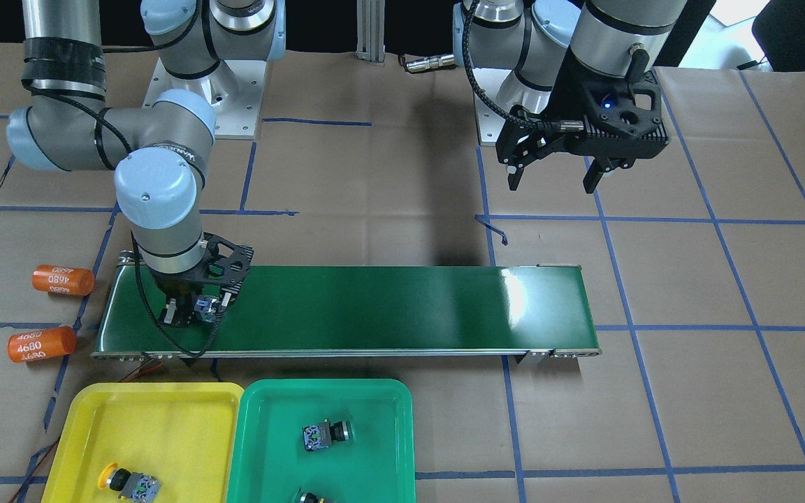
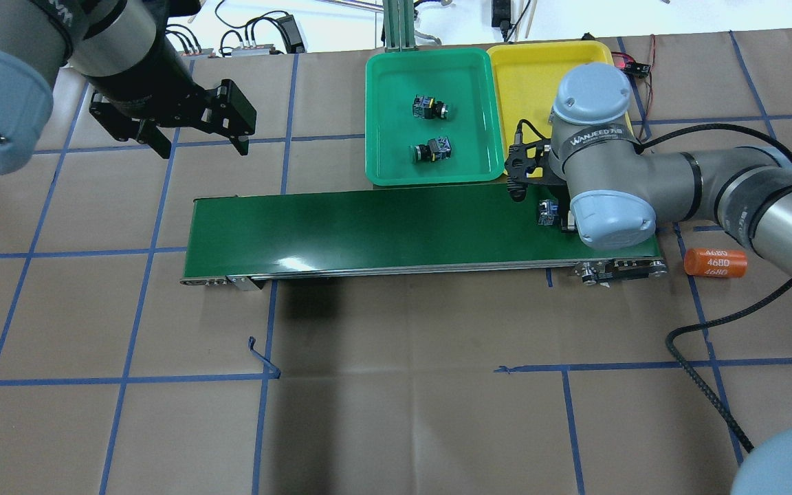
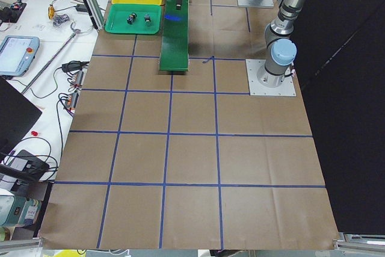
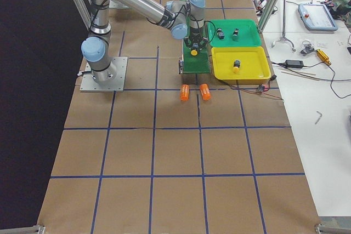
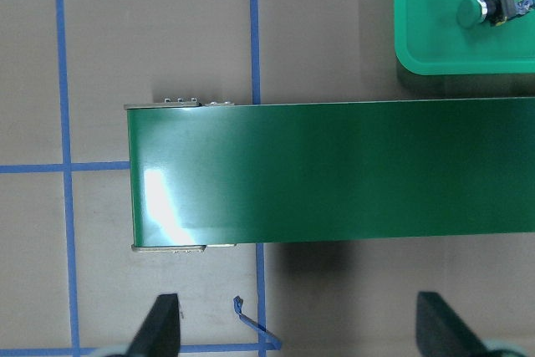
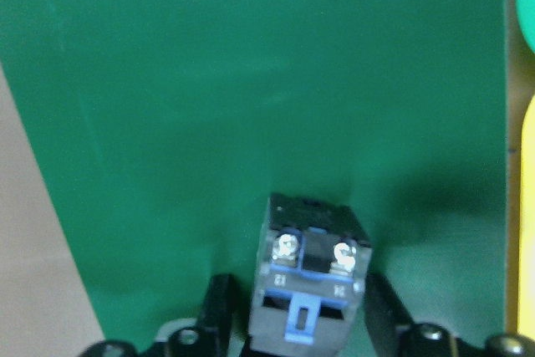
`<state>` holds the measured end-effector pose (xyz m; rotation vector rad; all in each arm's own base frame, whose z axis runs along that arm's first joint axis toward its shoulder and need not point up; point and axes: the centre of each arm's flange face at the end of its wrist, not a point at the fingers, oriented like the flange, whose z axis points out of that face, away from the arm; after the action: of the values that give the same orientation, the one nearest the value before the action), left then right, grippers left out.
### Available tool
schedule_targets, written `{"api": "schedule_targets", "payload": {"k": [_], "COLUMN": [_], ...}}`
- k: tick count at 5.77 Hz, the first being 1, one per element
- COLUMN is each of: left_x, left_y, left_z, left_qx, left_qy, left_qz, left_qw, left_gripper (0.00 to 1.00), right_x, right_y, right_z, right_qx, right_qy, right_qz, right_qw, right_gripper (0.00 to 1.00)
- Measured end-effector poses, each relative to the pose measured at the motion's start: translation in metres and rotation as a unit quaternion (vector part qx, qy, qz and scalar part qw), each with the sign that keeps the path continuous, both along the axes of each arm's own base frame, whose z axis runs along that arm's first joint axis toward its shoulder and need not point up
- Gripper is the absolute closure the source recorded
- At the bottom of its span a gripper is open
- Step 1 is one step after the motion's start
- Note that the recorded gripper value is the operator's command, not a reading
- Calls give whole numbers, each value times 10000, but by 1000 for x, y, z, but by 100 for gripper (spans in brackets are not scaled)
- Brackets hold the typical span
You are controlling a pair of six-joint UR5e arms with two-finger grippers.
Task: Sort buttons by color to trays
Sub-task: 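Carry the yellow button into the yellow tray and open the right gripper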
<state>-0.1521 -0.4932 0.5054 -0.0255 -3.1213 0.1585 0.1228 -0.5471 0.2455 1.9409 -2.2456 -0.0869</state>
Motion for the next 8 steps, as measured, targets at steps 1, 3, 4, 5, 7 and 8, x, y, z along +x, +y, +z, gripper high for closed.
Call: {"api": "schedule_targets", "payload": {"k": [1, 3, 4, 5, 7, 8], "left_x": [-1, -1, -1, -1, 0, 0], "left_y": [2, 3, 4, 5, 4, 5], "left_z": [-2, -4, -4, -4, -4, -3], "left_qx": [23, 40, 38, 36, 32, 32], "left_qy": [-4, -8, -14, -16, -18, -20], "left_qz": [-7, -13, -12, -13, -10, -12], "left_qw": [10000, 10000, 10000, 10000, 10000, 10000], "left_gripper": [1, 1, 1, 1, 1, 1], "right_x": [-13, -17, -17, -17, -17, -15], "right_y": [-8, -59, -101, -145, -194, -198], "right_z": [18, 63, 61, 44, -5, -10], "right_qx": [-181, -730, -852, -898, -767, -753], "right_qy": [-41, -176, -228, -239, -334, -461], "right_qz": [0, 64, 150, 251, 348, 350], "right_qw": [9998, 9972, 9960, 9954, 9959, 9955], "right_gripper": [91, 91, 91, 76, 0, 0]}}
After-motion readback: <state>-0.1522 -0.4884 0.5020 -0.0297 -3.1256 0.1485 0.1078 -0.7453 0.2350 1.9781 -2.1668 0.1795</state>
